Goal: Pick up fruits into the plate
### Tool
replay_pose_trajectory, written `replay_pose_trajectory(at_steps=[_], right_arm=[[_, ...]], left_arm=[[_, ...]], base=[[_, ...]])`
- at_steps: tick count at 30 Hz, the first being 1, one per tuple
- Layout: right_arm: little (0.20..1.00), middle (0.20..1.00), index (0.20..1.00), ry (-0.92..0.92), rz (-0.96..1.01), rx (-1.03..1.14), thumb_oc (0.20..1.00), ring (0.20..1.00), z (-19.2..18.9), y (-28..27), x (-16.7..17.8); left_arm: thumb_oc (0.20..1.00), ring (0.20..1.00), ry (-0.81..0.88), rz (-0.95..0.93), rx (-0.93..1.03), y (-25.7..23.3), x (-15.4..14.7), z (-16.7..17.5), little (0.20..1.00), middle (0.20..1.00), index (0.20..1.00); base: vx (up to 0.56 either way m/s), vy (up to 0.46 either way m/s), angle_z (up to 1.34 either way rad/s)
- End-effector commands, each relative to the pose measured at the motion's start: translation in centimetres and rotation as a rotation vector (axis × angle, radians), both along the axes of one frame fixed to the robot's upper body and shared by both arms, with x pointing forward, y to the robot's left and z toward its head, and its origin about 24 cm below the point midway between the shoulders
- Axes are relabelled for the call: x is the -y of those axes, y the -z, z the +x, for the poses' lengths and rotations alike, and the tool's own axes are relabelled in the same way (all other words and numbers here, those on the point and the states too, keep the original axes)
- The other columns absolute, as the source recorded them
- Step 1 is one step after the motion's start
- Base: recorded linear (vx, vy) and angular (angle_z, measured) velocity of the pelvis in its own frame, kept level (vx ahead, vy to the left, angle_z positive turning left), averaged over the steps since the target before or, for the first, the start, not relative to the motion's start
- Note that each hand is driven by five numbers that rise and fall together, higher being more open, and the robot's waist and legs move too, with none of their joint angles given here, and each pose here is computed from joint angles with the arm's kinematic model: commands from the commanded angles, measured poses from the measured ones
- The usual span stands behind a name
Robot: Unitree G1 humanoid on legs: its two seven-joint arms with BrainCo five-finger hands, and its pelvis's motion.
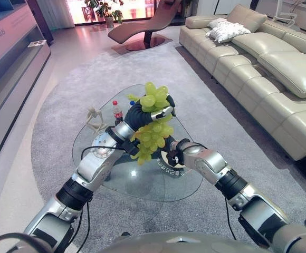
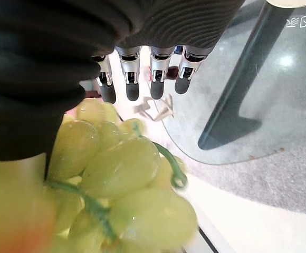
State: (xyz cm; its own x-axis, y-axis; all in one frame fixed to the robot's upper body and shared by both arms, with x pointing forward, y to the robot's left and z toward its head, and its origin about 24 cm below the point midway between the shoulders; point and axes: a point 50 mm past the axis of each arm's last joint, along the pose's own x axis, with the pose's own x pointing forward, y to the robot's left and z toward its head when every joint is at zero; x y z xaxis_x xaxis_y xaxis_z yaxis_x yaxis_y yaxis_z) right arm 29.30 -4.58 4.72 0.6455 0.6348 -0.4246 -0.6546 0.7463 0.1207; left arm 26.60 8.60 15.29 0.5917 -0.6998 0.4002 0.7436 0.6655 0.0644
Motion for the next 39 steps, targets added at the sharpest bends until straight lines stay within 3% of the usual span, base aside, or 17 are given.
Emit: replay_pose_trajectory(at_steps=[1, 6, 11, 23, 27, 33, 39], right_arm=[[1.0, 1.0, 1.0, -0.036, 0.126, 0.145, 1.0, 1.0, 1.9, -4.8, -2.5], [1.0, 1.0, 1.0, -0.061, 0.246, 0.147, 1.0, 1.0, 1.4, -6.0, -1.3], [1.0, 1.0, 1.0, -0.127, 0.494, 0.129, 1.0, 1.0, -0.2, -7.1, 1.1], [1.0, 1.0, 1.0, -0.242, 0.668, 0.108, 1.0, 1.0, -2.9, -7.1, 3.1], [1.0, 1.0, 1.0, -0.3, 0.736, 0.064, 1.0, 1.0, -3.6, -7.0, 2.6], [1.0, 1.0, 1.0, -0.569, 0.934, -0.101, 1.0, 1.0, -6.7, -8.0, -1.6], [1.0, 1.0, 1.0, -0.677, 0.999, -0.18, 1.0, 1.0, -8.3, -9.2, -4.3]], left_arm=[[0.2, 0.2, 0.083, -0.145, 0.09, -4.5, 1.3, 0.9, 0.2, 0.2, 0.2], [0.2, 0.2, 0.024, -0.181, 0.045, -4.1, -0.4, 1.1, 0.2, 0.2, 0.2], [0.2, 0.2, -0.062, -0.217, 0.027, -3.4, -3.6, 1.1, 0.2, 0.2, 0.2], [0.2, 0.2, -0.186, -0.223, 0.055, -3.6, -6.1, 1.1, 0.2, 0.2, 0.2], [0.2, 0.2, -0.197, -0.205, 0.067, -3.8, -6.1, 1.1, 0.2, 0.2, 0.2], [0.2, 0.2, -0.116, -0.139, 0.024, -2.9, -3.9, 1.3, 0.2, 0.2, 0.2], [0.2, 0.2, -0.055, -0.135, -0.02, -2.1, -2.1, 1.5, 0.2, 0.2, 0.2]], base=[[0.02, -0.006, -0.03], [0.0, 0.0, 0.0], [0.0, -0.002, -0.05], [0.0, 0.0, 0.0], [0.0, 0.0, 0.0], [0.0, 0.0, 0.0], [0.0, 0.0, 0.0]])
